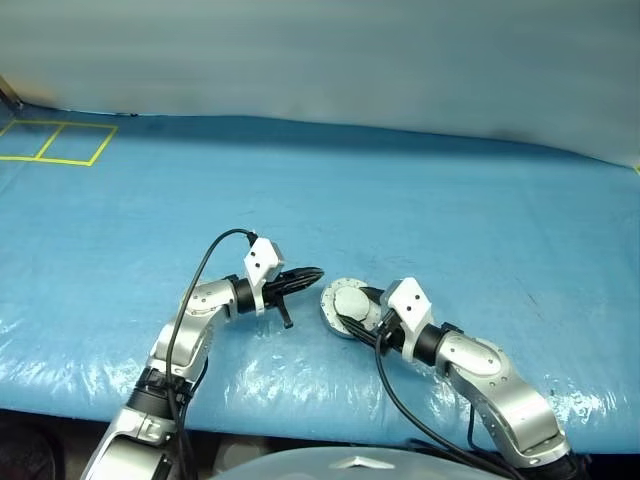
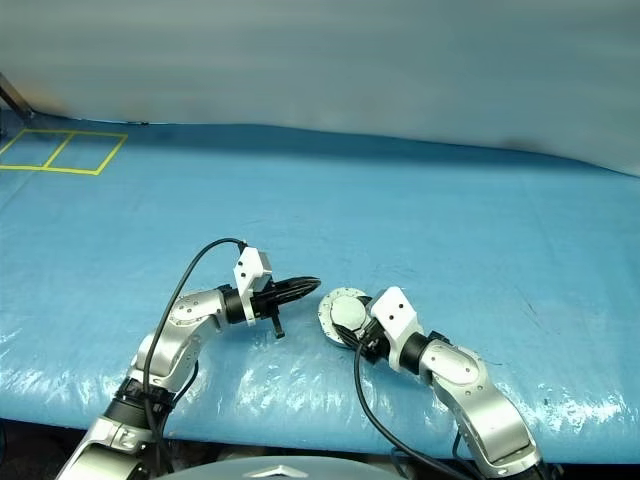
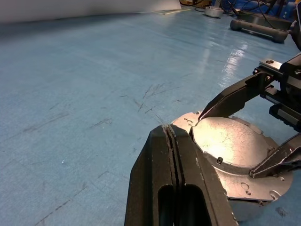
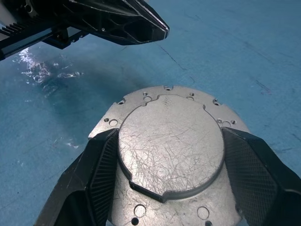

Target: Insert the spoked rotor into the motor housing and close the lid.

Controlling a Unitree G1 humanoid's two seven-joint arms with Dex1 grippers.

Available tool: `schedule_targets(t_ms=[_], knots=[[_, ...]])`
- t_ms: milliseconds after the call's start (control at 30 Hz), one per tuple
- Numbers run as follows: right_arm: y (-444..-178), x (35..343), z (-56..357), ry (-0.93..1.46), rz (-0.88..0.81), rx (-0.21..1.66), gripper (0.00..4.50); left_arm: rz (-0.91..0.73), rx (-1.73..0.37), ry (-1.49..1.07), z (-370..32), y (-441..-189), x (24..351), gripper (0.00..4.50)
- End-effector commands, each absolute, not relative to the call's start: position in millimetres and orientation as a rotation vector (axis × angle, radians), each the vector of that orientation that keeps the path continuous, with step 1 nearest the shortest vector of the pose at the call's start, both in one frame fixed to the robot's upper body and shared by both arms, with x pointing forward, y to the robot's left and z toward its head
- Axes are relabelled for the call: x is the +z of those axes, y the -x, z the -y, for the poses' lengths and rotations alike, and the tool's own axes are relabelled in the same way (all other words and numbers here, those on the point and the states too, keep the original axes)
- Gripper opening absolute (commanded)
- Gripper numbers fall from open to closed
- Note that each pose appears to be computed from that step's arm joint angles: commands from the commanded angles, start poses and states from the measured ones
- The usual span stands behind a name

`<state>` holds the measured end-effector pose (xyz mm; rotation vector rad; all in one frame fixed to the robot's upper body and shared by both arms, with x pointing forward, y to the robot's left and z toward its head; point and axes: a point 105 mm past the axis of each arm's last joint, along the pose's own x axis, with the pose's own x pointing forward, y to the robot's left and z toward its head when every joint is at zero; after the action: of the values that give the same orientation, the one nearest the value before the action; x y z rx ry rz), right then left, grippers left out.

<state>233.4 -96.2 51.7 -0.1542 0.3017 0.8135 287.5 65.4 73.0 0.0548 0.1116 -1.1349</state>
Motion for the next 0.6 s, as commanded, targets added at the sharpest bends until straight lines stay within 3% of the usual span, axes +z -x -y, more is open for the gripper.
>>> schedule_targets(t_ms=[33, 267, 600], knots=[[-226, 27, 94, 0.1, -0.428, 0.809, 3.04, -0.059, -1.142, -0.077, -63, -286, 85, 0.0], [-231, 33, 91, 0.13, -0.414, 0.818, 3.04, -0.065, -1.136, -0.089, -64, -287, 83, 0.0], [-237, -6, 96, 0.148, -0.544, 0.701, 3.04, -0.069, -1.121, -0.085, -65, -288, 82, 0.0]])
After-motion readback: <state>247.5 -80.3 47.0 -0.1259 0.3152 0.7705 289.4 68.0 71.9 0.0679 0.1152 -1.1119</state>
